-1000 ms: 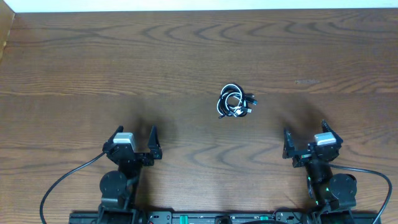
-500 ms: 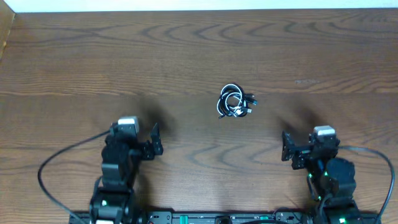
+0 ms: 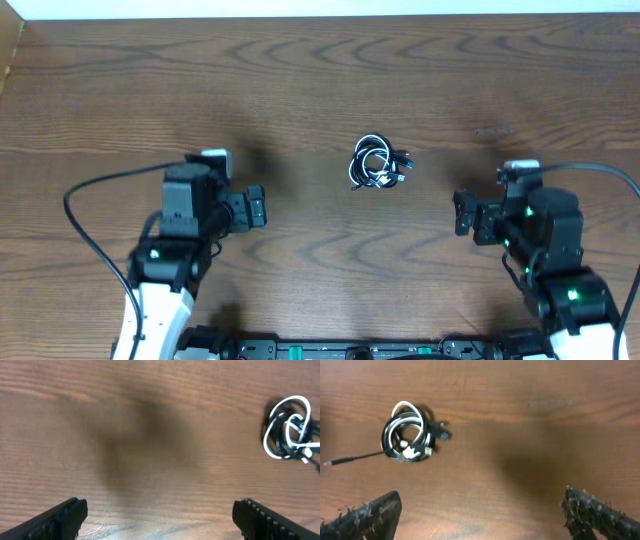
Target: Untangle cables
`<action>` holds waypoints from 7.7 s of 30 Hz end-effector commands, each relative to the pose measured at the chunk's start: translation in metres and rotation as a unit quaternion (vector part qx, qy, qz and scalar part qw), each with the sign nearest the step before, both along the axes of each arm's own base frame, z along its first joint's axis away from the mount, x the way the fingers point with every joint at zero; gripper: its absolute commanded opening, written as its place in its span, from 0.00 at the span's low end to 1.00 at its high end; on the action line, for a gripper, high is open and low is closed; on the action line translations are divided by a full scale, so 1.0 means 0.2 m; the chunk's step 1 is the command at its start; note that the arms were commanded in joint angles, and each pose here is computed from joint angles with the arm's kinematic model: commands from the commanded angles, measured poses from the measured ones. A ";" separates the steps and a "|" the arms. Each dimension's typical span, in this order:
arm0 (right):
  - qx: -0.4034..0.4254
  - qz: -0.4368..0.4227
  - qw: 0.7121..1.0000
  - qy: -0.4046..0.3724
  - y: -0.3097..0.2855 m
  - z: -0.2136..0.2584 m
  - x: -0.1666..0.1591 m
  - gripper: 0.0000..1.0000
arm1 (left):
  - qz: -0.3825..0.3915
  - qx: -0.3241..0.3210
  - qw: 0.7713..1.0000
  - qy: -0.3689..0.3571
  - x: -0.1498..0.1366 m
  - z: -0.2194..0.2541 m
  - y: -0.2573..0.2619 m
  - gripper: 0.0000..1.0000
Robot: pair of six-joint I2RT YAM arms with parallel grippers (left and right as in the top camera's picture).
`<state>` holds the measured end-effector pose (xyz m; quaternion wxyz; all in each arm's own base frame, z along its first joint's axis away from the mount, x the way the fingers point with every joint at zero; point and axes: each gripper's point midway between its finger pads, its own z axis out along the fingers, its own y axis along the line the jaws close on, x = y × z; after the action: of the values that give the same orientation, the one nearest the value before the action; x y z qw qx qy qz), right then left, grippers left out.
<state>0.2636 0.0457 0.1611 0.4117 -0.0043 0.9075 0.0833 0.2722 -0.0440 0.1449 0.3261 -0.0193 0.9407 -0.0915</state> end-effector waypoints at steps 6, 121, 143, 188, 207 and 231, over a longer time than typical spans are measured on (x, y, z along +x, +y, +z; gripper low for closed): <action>0.010 -0.014 0.994 0.109 0.02 0.00 0.01 0.99 | 0.001 -0.031 0.999 0.028 -0.02 0.22 -0.04 0.98; 0.119 0.217 0.902 0.353 0.42 -0.67 -0.03 0.71 | -0.398 -0.204 0.843 0.299 -0.17 -0.37 -1.36 0.07; -0.061 -0.089 0.877 0.469 -0.08 -0.97 -0.12 0.01 | -0.216 0.032 0.923 0.316 0.05 -0.59 -0.80 0.07; 0.262 0.084 0.955 0.115 0.40 0.17 0.15 0.01 | -0.263 -0.088 0.932 0.232 0.02 -0.16 -0.99 0.22; 0.068 -0.169 0.976 0.118 -0.11 -0.04 0.18 0.01 | -0.268 -0.080 0.925 0.258 -0.01 -0.25 -1.02 0.26; 0.032 -0.226 0.937 0.263 -0.20 -0.22 -0.16 0.70 | -0.300 -0.076 0.919 0.245 -0.05 -0.25 -1.13 0.38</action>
<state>0.2338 0.0057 0.1144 0.1675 0.2448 0.9549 0.0154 0.2658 -0.2587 0.0971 0.0374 0.1974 0.9475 -0.2487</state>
